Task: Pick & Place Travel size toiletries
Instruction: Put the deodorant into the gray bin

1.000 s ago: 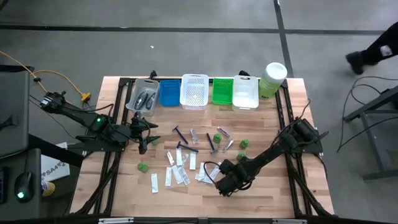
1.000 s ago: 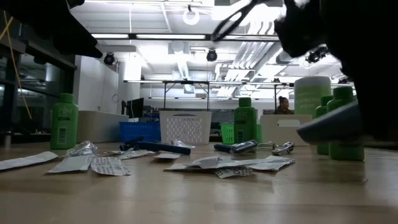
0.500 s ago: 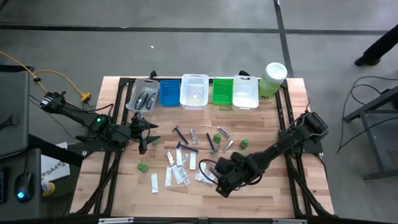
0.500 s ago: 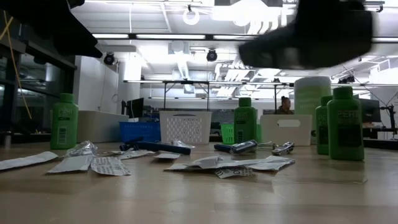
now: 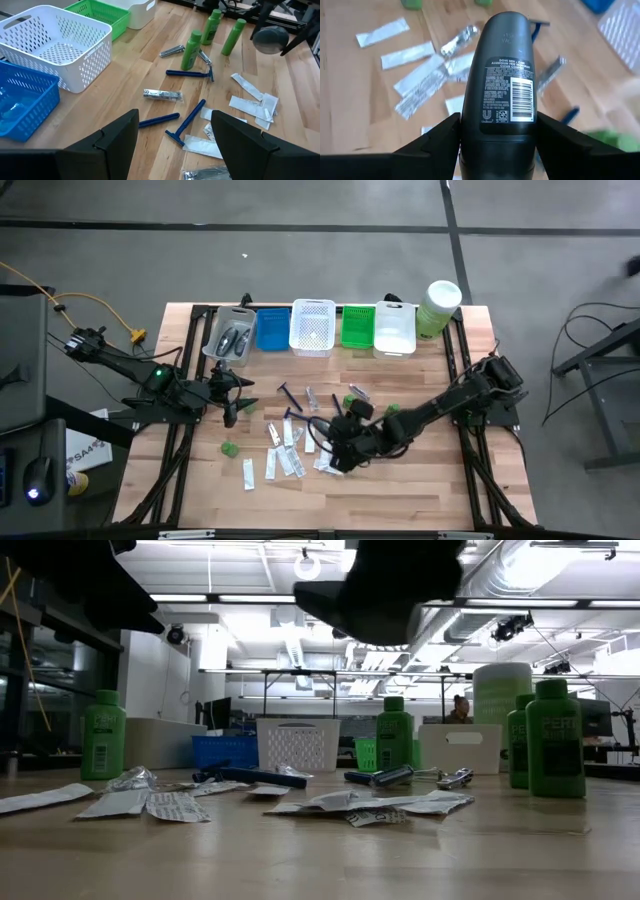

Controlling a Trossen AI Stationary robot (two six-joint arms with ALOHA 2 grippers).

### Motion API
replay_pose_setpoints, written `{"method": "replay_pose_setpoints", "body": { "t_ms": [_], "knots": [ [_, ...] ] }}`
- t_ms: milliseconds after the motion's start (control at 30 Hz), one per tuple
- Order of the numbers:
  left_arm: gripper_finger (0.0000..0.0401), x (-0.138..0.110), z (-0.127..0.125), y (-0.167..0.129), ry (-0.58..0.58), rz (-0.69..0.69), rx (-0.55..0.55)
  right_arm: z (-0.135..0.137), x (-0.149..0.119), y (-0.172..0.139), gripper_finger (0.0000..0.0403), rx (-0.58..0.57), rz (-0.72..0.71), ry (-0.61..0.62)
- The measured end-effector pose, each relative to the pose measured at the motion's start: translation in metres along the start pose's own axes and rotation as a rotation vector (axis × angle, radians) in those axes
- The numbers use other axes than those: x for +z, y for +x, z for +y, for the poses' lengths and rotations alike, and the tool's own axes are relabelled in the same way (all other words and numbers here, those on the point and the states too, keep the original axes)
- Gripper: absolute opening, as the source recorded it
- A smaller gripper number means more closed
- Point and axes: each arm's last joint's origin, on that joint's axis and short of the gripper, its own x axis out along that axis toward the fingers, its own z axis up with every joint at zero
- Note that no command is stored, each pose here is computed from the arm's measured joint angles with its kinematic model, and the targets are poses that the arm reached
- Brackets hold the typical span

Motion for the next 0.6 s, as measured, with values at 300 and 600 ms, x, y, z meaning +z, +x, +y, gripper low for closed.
{"method": "replay_pose_setpoints", "body": {
  "t_ms": [300,600],
  "knots": [
    [0.0248,0.001,0.000,0.001,0.000,-0.011,0.015,-0.022,0.030,0.018,0.0217,0.016,-0.091,-0.071],
    [0.0248,0.000,-0.006,0.010,0.046,-0.015,0.070,-0.041,0.055,0.028,0.0217,0.031,-0.196,-0.118]
  ]
}}
